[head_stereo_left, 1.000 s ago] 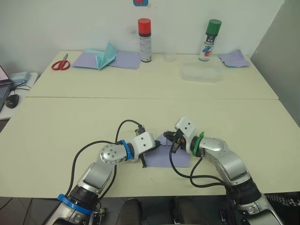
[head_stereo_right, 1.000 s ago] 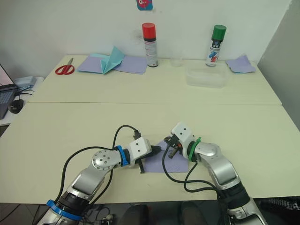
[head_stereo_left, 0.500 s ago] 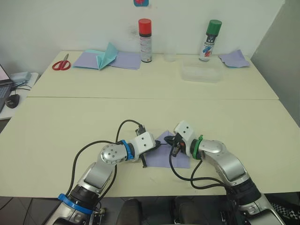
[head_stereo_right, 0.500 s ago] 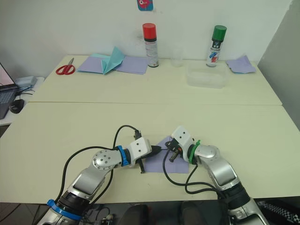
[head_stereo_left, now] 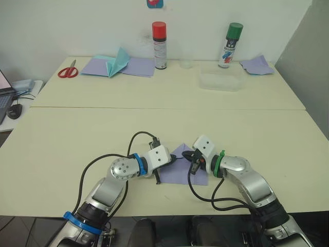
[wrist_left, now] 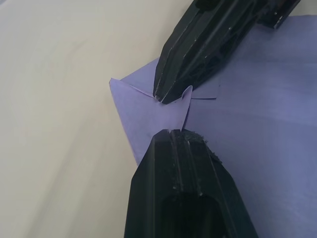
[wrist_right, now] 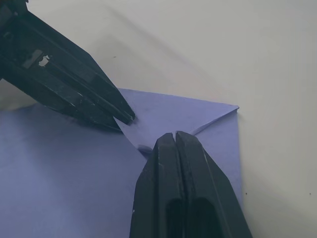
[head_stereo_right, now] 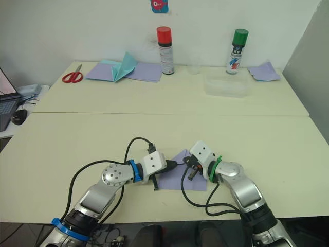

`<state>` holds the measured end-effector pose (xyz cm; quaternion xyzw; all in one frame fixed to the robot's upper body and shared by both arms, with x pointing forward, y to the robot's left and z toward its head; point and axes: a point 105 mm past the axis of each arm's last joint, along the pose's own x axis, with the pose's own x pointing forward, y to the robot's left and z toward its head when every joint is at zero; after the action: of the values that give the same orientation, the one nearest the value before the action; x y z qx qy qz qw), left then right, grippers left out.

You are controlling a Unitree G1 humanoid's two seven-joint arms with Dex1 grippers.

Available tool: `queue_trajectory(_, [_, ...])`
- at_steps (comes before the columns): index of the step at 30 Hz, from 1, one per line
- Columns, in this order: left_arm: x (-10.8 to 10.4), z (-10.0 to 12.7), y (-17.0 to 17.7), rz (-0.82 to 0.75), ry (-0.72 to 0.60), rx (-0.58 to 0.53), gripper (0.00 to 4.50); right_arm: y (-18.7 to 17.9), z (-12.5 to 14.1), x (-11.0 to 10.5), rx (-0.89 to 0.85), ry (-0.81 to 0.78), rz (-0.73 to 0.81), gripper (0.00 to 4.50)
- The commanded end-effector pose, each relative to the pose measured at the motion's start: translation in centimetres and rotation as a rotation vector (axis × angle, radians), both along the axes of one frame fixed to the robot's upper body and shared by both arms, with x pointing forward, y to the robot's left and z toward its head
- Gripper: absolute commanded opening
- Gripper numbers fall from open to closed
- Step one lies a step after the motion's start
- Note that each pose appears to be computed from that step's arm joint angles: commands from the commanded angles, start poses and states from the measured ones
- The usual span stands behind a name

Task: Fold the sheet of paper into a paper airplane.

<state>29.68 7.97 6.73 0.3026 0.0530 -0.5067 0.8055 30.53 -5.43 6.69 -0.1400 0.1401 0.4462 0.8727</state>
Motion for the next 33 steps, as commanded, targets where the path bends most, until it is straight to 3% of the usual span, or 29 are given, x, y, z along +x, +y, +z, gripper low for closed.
queue_trajectory(1, [-0.3,0.1,0.3,-0.023,0.01,0.019,0.53,-0.8,-2.4,-0.6,-0.046,0.086,-0.02,0.0])
queue_trajectory(2, [-0.5,0.4,0.4,-0.033,0.017,0.014,0.66,-0.8,-2.4,-0.6,-0.046,0.086,-0.021,0.0])
queue_trajectory(6, [-1.2,2.9,1.7,-0.028,0.061,-0.057,1.87,-0.9,-2.5,-0.6,-0.049,0.087,-0.024,0.0])
queue_trajectory(12, [0.2,7.1,5.8,0.117,0.176,-0.288,3.75,-0.9,-2.5,-0.7,-0.047,0.087,-0.018,0.0])
queue_trajectory(15, [1.1,7.5,6.3,0.139,0.171,-0.331,3.75,-0.7,-2.4,-0.8,-0.046,0.088,-0.011,0.0])
queue_trajectory(20, [1.7,7.0,4.1,0.1,0.168,-0.385,2.21,-0.6,-2.4,-1.0,-0.046,0.088,-0.004,0.0])
queue_trajectory(27, [0.9,4.2,2.2,0.059,0.205,-0.323,0.01,-0.4,-2.3,-1.5,-0.044,0.093,0.013,0.0])
queue_trajectory(33, [0.5,1.8,1.5,0.064,0.236,-0.254,0.01,-0.4,-2.4,-2.0,-0.043,0.108,0.025,0.0])
